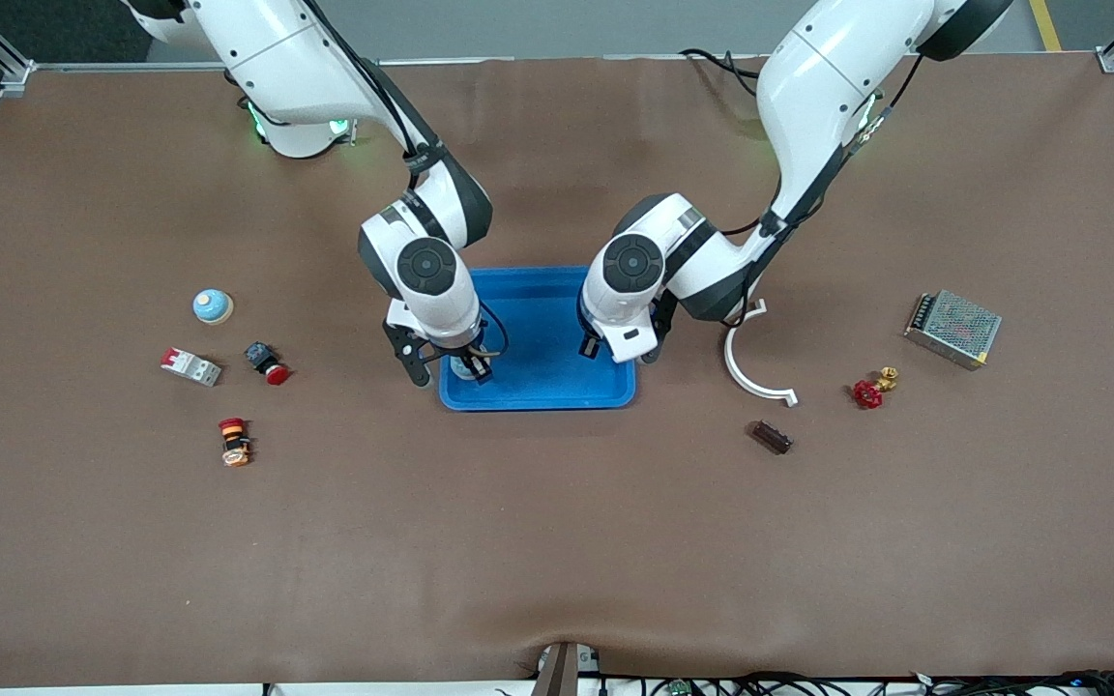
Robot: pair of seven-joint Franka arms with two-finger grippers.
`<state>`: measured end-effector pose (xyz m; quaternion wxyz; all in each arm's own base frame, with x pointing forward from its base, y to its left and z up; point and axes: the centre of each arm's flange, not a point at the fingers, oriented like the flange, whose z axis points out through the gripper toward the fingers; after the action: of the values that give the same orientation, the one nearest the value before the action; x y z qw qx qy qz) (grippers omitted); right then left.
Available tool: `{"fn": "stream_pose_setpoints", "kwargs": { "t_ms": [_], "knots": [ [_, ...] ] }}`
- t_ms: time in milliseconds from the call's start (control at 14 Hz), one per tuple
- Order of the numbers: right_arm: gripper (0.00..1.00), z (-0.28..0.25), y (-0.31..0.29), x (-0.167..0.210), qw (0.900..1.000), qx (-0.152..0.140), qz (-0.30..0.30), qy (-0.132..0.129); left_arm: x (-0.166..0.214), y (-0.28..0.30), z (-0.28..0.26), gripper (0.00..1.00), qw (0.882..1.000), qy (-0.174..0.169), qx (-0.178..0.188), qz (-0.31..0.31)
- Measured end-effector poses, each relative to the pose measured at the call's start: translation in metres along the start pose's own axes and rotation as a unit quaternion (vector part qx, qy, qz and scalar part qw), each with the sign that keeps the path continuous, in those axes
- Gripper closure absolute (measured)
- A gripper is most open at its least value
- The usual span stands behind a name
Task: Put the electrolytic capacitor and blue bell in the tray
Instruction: 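Carry the bell and capacitor to the blue tray with both grippers, then release the bell and capacitor into the tray and withdraw both grippers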
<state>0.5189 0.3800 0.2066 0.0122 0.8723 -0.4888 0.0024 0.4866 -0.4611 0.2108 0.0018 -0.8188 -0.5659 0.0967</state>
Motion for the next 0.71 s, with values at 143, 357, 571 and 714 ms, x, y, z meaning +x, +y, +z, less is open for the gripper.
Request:
{"fn": "stream_pose_setpoints", "kwargs": {
  "t_ms": [143,357,571,714],
  "knots": [
    [0.32,0.011,-0.004,-0.006,1.0,-0.001,0.003,0.012,-0.001,-0.001,0.012,0.66,1.0,-0.001,0.006,0.0],
    [0.32,0.022,-0.014,-0.009,1.0,0.001,0.005,0.016,-0.002,-0.003,0.021,0.66,1.0,-0.002,0.013,0.001],
    [0.32,0.021,-0.018,-0.012,1.0,0.003,0.003,0.017,-0.002,0.0,0.017,0.4,1.0,-0.003,0.008,0.0],
    [0.26,0.021,-0.019,-0.012,1.0,0.004,0.003,0.017,0.0,0.005,0.009,0.19,1.0,-0.004,0.001,-0.002]
  ]
}}
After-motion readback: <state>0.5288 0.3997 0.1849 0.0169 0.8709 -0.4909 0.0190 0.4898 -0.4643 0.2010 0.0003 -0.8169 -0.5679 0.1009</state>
